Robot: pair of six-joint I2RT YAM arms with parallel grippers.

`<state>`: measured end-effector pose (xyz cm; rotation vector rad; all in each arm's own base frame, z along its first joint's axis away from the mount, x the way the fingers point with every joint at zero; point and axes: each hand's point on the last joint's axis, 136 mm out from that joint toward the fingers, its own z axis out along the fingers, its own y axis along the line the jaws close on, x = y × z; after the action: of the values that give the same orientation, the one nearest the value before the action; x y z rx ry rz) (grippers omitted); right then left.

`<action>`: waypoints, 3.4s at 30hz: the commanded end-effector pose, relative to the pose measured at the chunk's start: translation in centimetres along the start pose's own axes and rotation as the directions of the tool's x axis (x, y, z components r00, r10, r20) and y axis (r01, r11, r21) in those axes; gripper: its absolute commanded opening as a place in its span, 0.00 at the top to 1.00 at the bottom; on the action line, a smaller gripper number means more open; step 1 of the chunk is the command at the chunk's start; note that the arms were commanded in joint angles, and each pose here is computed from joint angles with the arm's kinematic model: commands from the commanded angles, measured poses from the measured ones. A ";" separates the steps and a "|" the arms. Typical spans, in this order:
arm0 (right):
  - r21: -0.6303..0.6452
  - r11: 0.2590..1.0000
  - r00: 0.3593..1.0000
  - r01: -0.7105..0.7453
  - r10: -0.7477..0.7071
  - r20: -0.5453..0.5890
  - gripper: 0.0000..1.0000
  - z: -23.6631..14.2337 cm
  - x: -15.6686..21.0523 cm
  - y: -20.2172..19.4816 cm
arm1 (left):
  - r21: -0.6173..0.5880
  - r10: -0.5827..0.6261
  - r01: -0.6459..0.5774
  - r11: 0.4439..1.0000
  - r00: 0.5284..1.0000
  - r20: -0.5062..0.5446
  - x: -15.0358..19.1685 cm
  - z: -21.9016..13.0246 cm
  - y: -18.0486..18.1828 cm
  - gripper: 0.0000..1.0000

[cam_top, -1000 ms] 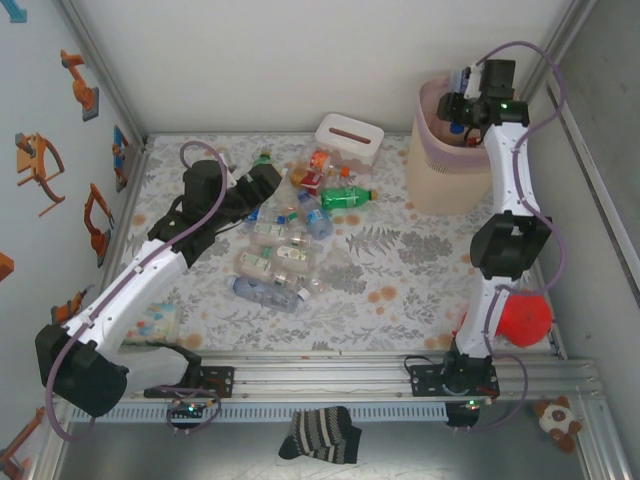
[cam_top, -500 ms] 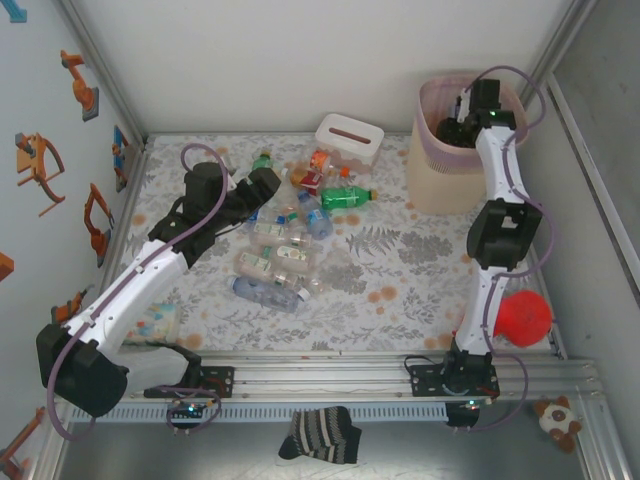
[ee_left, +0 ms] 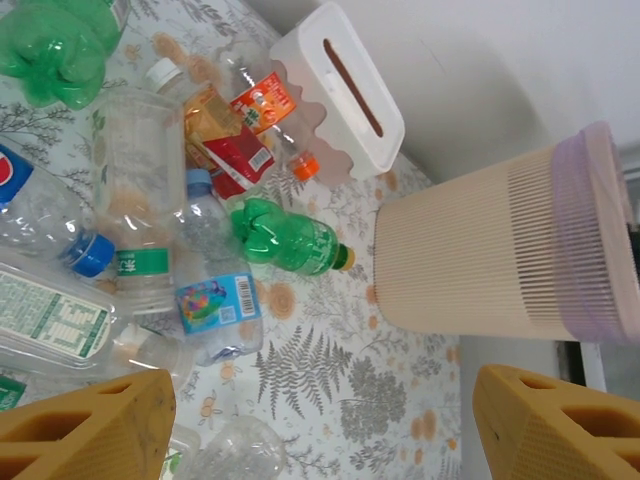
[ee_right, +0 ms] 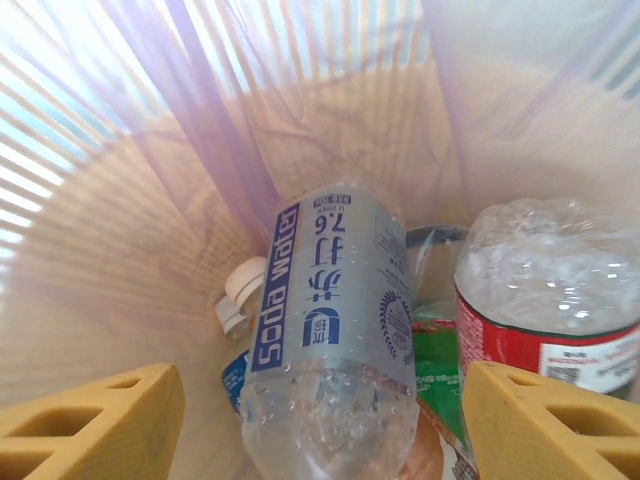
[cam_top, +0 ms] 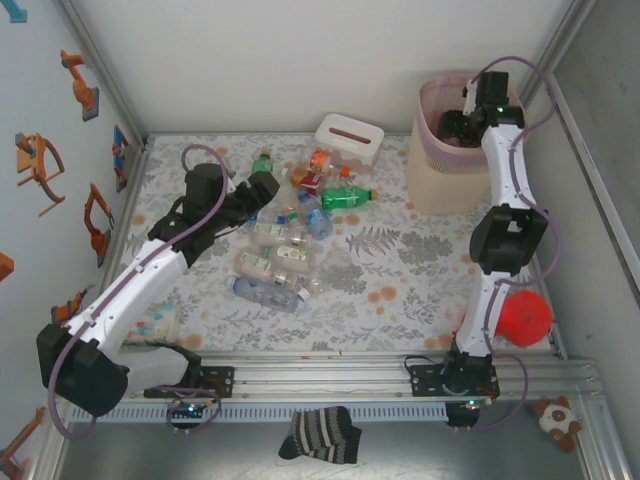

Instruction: Put the plastic bottles in the bin

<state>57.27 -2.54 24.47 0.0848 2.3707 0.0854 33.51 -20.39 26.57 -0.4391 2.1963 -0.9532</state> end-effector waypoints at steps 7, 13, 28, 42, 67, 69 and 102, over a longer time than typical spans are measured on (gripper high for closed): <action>-0.060 0.998 0.993 -0.001 0.008 0.118 0.28 -8.1 -2.7 1.7 | -0.220 0.165 -0.177 0.959 0.984 -0.072 -0.2 -0.3 3.2 0.22; -0.101 0.995 0.986 -0.010 0.026 0.165 0.28 -11.0 -2.5 2.9 | -0.504 0.069 -0.083 0.860 0.997 -0.045 -0.1 -2.3 8.7 0.26; -0.181 0.983 0.980 -0.005 0.040 0.193 0.29 -14.5 0.0 5.2 | -0.710 -0.269 0.178 0.682 0.963 -0.017 11.1 -3.1 16.7 0.28; -0.194 0.981 0.982 0.008 0.029 0.188 0.29 -14.6 0.7 5.5 | -0.750 -0.398 0.268 0.605 0.917 0.007 15.3 -2.3 20.2 0.33; -0.213 0.977 0.982 0.015 0.026 0.187 0.30 -15.1 0.9 6.3 | -0.788 -0.413 0.242 0.566 0.910 -0.018 17.0 -1.0 22.7 0.35; -0.217 0.976 0.982 0.020 0.021 0.186 0.30 -15.2 0.9 6.7 | -0.791 -0.407 0.239 0.564 0.913 -0.014 16.8 -1.3 22.8 0.37; -0.871 0.432 0.968 0.232 -0.188 0.164 0.31 -23.7 9.2 30.7 | 0.231 0.196 -0.215 0.949 0.975 0.103 1.4 -4.5 -3.1 0.46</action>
<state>37.89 26.05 35.76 -0.6179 2.0659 1.0560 28.72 -17.86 23.50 -0.4176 2.1890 -0.8823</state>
